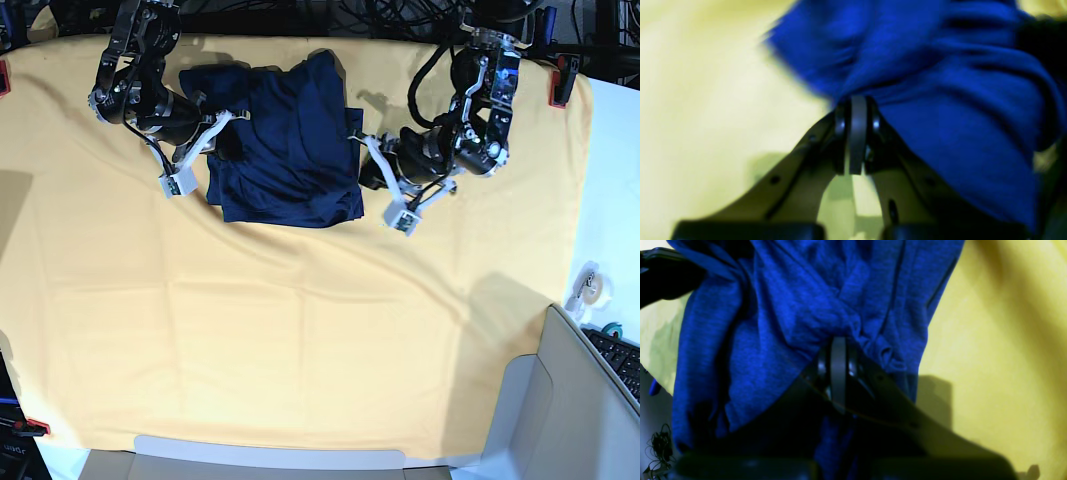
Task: Fold the T-shirt properly
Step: 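Press and tuck the bundle's loose fabric inward with both grippers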
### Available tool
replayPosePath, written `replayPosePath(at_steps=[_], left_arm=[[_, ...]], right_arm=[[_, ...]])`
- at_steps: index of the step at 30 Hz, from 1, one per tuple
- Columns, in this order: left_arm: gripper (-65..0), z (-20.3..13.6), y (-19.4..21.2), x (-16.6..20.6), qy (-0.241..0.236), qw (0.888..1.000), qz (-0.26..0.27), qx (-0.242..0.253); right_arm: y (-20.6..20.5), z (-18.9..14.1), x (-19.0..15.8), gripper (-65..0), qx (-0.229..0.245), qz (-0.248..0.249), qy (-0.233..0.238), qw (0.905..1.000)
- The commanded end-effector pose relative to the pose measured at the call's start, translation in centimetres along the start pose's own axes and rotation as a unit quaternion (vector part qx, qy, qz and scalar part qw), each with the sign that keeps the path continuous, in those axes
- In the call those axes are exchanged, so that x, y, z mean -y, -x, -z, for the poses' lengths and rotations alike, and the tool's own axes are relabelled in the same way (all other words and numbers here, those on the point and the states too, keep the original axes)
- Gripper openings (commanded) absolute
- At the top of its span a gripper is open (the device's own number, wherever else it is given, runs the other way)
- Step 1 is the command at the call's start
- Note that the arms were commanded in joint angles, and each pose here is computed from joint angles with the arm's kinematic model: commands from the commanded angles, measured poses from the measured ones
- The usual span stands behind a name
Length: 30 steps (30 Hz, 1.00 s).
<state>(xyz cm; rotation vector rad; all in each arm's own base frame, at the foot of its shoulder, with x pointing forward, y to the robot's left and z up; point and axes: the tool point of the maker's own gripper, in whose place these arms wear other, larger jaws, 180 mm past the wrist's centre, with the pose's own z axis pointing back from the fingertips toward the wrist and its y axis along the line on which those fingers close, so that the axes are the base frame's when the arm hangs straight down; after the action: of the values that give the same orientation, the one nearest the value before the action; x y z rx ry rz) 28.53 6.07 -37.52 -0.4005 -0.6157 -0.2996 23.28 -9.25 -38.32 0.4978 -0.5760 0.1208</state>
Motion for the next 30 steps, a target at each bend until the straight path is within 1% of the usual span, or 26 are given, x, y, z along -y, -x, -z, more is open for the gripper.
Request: replayPosePath(at_steps=[1,4,6,7,8,10,12,15,18,21,26,30], left_arm=[[-65.0,-1.0,-2.1,-0.6,-0.007,0.999,0.007,0.034],[-65.0,-3.6,-4.5,-1.3,-0.025,0.996,0.013,0.081],[-65.0,-5.4,-5.5,-0.4,-0.023,0.993,0.015,0.115],[-65.0,-6.1,-6.1,0.7,-0.009,0.991,0.011,0.134],[-65.0,-6.5,-6.8,2.0,0.014,0.989,0.010,0.149],[-65.0,-6.5,-7.2,4.4,0.072,0.984,0.008,0.161],[-65.0,-5.7,-7.1,6.3,0.117,0.980,-0.014,0.161],[-65.0,-4.1,-6.7,8.8,0.154,0.977,-0.016,0.144],[-65.0,-2.3,-6.6,10.6,0.180,0.976,-0.005,0.122],[-65.0,-0.5,-5.9,12.2,0.202,0.973,-0.019,0.110],[-65.0,2.3,-3.6,12.2,0.205,0.974,-0.048,0.082],[-65.0,4.8,-1.1,9.9,0.156,0.985,-0.046,0.053]], right_arm=[[0.1,-0.3,0.7,-65.0,-0.008,-0.013,0.018,0.9997],[0.1,-0.3,0.7,-65.0,-0.008,-0.013,0.018,0.9997],[0.0,-0.4,0.7,-65.0,-0.007,-0.013,0.018,0.9997],[0.0,-0.4,0.7,-65.0,-0.007,-0.013,0.018,0.9997],[0.0,-0.4,0.7,-65.0,-0.007,-0.013,0.018,0.9997],[0.0,-0.3,0.7,-65.0,-0.007,-0.013,0.018,0.9997],[0.0,-0.3,0.7,-65.0,-0.007,-0.013,0.018,0.9997],[0.0,-0.3,0.6,-65.0,-0.006,-0.013,0.018,0.9997],[0.0,-0.3,0.6,-65.0,-0.007,-0.013,0.018,0.9997],[0.0,-0.3,0.6,-65.0,-0.007,-0.013,0.018,0.9997],[0.1,-0.3,0.6,-65.0,-0.008,-0.012,0.017,0.9998],[0.2,-0.4,0.7,-65.0,-0.008,-0.011,0.018,0.9997]])
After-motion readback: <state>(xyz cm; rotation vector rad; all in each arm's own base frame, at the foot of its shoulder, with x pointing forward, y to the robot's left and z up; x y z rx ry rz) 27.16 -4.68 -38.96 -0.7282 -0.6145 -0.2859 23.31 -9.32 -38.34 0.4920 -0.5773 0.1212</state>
